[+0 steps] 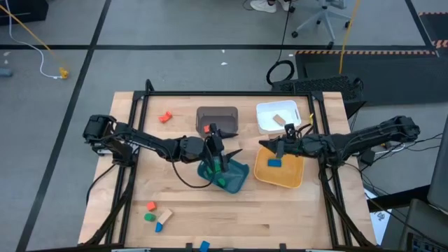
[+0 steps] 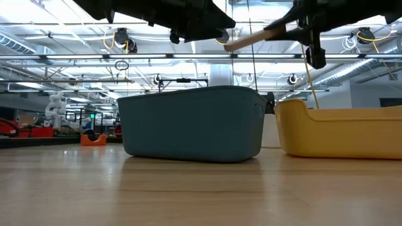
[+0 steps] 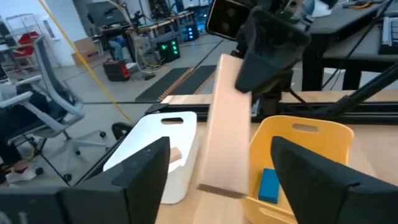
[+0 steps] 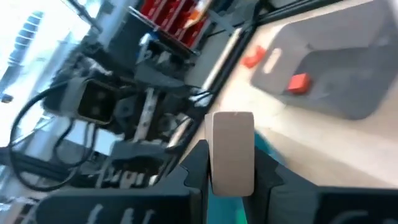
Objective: Sort & place blocks by color
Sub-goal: Put the right brown block into the white bin
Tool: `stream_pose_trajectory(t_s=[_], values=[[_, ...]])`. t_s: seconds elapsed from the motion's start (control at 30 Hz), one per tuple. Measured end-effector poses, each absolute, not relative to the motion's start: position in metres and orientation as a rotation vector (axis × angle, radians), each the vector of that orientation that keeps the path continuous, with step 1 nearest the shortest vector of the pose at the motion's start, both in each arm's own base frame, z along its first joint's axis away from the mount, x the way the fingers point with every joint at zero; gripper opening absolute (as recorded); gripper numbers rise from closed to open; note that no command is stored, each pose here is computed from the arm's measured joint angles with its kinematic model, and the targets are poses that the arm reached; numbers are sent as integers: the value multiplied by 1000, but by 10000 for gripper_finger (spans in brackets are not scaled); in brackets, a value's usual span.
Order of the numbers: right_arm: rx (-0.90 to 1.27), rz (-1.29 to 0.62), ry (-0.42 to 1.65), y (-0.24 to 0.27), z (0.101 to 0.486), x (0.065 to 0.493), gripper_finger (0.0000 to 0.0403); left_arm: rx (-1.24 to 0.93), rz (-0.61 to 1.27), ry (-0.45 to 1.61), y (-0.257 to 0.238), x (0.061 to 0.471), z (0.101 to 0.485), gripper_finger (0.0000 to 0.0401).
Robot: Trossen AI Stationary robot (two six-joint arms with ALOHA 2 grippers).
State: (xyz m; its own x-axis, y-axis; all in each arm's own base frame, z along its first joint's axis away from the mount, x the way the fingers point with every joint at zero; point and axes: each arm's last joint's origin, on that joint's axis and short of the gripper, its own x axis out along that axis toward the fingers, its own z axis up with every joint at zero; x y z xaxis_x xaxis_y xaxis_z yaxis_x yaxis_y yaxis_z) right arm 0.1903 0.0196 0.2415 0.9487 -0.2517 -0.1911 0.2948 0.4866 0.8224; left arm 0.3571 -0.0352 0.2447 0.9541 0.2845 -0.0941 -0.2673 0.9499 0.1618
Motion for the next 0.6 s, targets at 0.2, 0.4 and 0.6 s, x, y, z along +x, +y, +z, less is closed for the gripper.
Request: stream_pose_trajectory(t_s=[0.2,0.4,0.6], values=[[952,-512,77,-8,240,169,41,144,281,120,-35,357,244,310],[896,-762,211,-32,224,149,41,103,284,137,-35,357,242,310],[846,-941,270,-50,214,141,42,82,285,157,-35,356,239,300]])
